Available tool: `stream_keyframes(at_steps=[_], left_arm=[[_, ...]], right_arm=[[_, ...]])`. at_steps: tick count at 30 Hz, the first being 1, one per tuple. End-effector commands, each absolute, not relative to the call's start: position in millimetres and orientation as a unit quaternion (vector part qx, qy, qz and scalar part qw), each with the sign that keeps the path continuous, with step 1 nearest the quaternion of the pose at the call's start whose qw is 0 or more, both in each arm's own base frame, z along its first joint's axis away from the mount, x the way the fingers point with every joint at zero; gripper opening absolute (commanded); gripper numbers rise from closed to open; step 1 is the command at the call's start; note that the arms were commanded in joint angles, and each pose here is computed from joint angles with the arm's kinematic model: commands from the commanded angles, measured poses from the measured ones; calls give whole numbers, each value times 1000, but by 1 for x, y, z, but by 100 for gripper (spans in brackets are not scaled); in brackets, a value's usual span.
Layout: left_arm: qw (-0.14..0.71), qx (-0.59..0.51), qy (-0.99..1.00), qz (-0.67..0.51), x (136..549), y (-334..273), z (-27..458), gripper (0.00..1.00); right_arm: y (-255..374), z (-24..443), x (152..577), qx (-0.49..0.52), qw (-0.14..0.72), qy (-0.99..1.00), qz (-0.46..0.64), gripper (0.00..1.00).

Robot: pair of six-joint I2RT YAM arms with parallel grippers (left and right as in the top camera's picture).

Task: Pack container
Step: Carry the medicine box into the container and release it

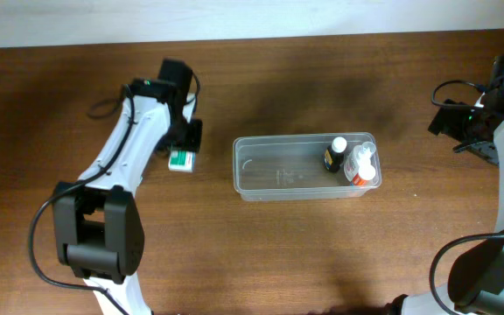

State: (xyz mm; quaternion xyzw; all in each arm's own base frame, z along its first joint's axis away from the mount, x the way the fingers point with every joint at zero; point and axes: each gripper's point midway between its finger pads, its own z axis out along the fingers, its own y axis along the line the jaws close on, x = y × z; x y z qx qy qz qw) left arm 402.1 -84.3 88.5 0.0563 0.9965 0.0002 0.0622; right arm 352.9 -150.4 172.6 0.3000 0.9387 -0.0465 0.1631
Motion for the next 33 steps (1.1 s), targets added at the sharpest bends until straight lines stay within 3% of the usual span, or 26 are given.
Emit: stream_keyframes(at_steps=[1,3,6,8,25,28,33], left_arm=[[116,107,987,-6,427,-91,139,48],[137,128,982,-20,434,-99,160,48],[174,185,966,-57,441,-123,190,39],[197,260,941,-88,440,-151,206,40],[180,478,852,-111,366,-280,206,41],[166,532,823,-111,344,-295,204,50],[155,594,782,-106,322,-313,200,50]], right_arm=[[-154,172,352,307,162,936,-54,98],[-154,172,352,307,162,936,-54,98],[-154,172,352,307,162,936,-54,98],[-154,172,352,307,162,936,-54,99],[-154,172,352,307,162,936,-54,98],[-154,172,352,307,162,936,-54,98],[-154,172,352,307,162,936,-54,98]])
